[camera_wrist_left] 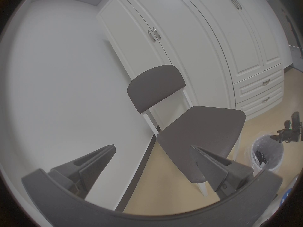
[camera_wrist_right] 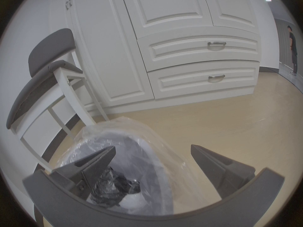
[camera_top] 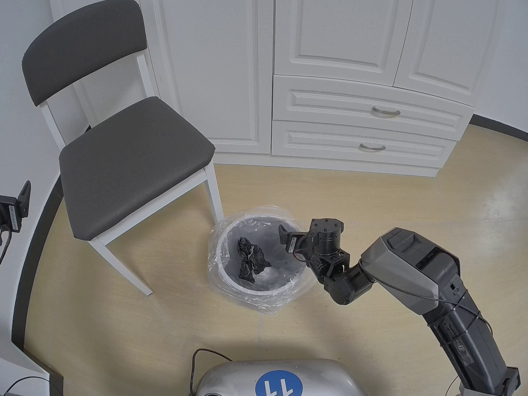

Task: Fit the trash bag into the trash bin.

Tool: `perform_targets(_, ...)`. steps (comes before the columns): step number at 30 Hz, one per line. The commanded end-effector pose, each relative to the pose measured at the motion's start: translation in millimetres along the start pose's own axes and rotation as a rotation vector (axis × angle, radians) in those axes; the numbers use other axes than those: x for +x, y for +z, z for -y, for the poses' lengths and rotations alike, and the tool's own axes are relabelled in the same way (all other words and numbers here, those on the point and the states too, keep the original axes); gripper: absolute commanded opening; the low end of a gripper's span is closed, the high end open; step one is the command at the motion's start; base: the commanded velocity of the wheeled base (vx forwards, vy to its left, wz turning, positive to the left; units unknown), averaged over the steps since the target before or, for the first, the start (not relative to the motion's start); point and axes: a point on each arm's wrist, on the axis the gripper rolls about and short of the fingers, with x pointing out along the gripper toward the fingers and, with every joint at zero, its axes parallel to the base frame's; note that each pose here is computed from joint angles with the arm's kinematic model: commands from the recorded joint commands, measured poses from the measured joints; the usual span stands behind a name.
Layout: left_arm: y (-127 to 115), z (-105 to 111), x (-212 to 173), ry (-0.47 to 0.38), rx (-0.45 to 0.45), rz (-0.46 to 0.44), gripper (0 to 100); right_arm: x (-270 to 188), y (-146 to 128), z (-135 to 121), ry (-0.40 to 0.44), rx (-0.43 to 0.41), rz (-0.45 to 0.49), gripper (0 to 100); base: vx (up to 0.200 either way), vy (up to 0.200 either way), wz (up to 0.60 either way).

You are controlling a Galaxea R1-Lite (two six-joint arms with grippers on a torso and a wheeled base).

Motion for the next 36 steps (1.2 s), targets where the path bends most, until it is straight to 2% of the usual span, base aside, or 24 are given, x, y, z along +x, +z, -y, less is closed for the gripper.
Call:
perform_targets(1,-0.2,0.8,0.2,-0.004,0.001,0.000,100,19.6,-26.9,3.7,-0.029,0.023,0.036,100,0.000,0.000,0.00)
perform_targets(8,-0.4,0.9,0.5,-0.005,0.001,-0.002,100,31.0,-27.0,8.3,-0.040,0.056,0.078,100,0.000,0.000,0.00)
perform_targets(16,-0.6,1.0,0.5,-0.005,0.002,-0.003,100,42.1,-11.7,8.9,-0.038,0.154,0.118,100,0.000,0.000,0.00)
perform_targets(18,-0.6,1.0,0.5,-0.005,0.002,-0.003,100,45.2,-13.4,13.2,-0.055,0.196,0.101,100,0.000,0.000,0.00)
perform_targets(23,-0.9,1.4,0.4,-0.007,0.003,-0.004,100,47.1,-12.8,19.7,-0.071,0.218,0.069,100,0.000,0.000,0.00)
perform_targets(33,-0.9,2.6,0.0,-0.015,0.003,-0.003,100,48.6,-11.1,26.0,-0.090,0.217,0.040,100,0.000,0.000,0.00)
perform_targets(36,-0.6,2.4,-0.3,-0.014,0.003,-0.001,100,48.8,-2.3,28.2,-0.115,0.208,0.008,100,0.000,0.000,0.00)
